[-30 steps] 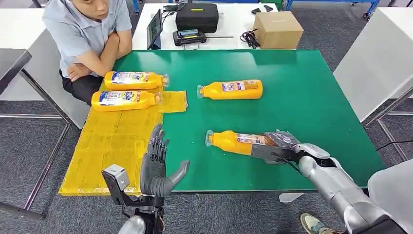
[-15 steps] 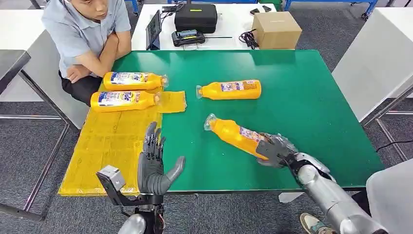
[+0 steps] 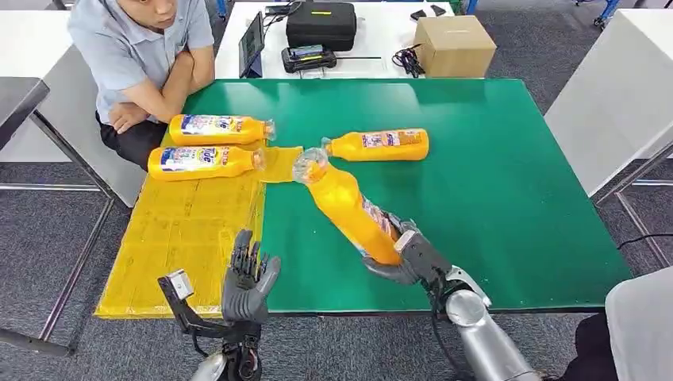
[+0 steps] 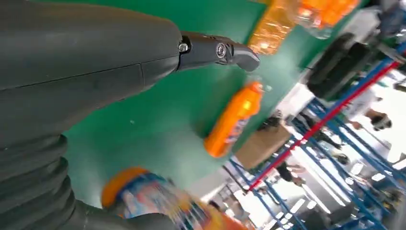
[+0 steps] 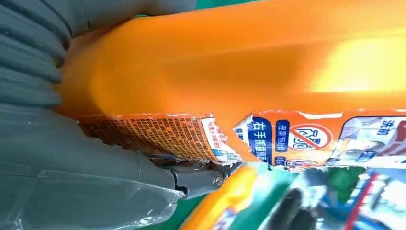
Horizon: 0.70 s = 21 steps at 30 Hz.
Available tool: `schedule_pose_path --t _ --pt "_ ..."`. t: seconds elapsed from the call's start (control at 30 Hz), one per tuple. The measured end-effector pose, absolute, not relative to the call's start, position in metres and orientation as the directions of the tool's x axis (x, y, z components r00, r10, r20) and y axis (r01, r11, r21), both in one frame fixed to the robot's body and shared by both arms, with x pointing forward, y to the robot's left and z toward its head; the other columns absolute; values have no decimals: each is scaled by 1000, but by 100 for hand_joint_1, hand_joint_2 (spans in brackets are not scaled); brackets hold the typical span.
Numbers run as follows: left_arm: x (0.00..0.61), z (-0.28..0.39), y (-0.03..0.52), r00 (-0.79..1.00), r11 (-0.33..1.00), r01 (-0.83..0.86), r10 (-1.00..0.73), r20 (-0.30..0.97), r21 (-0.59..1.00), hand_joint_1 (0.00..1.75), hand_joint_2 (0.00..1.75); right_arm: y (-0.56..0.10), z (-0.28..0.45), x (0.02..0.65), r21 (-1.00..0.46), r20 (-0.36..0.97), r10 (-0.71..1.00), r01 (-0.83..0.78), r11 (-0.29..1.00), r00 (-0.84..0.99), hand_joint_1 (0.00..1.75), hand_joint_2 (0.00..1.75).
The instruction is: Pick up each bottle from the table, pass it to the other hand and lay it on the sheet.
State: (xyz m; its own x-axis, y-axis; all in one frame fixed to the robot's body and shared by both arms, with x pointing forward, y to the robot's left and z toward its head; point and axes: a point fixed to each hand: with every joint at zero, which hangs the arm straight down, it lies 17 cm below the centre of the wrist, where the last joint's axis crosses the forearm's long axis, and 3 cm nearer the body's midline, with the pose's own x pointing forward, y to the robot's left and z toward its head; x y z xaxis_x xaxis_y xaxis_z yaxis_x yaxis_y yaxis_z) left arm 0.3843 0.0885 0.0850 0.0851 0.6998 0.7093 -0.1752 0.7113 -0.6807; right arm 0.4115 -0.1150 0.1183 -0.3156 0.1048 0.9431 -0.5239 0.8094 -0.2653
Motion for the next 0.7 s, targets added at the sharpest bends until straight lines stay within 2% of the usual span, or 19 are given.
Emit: schedule_pose_path --t 0.2,0.4,0.6,0.7 --pt "383 63 82 143 725 -191 687 713 -661 0 175 -99 129 402 -221 948 41 -558 800 -317 175 175" --pt "395 84 54 134 769 -40 637 759 -638 0 175 -74 121 392 -218 954 31 -613 759 -300 175 175" --pt "397 87 51 132 770 -29 635 761 -638 0 175 -71 120 391 -219 954 32 -621 752 -297 175 175" --pt "401 101 35 124 779 46 617 777 -626 0 175 -51 96 381 -218 968 63 -685 695 -244 175 175"
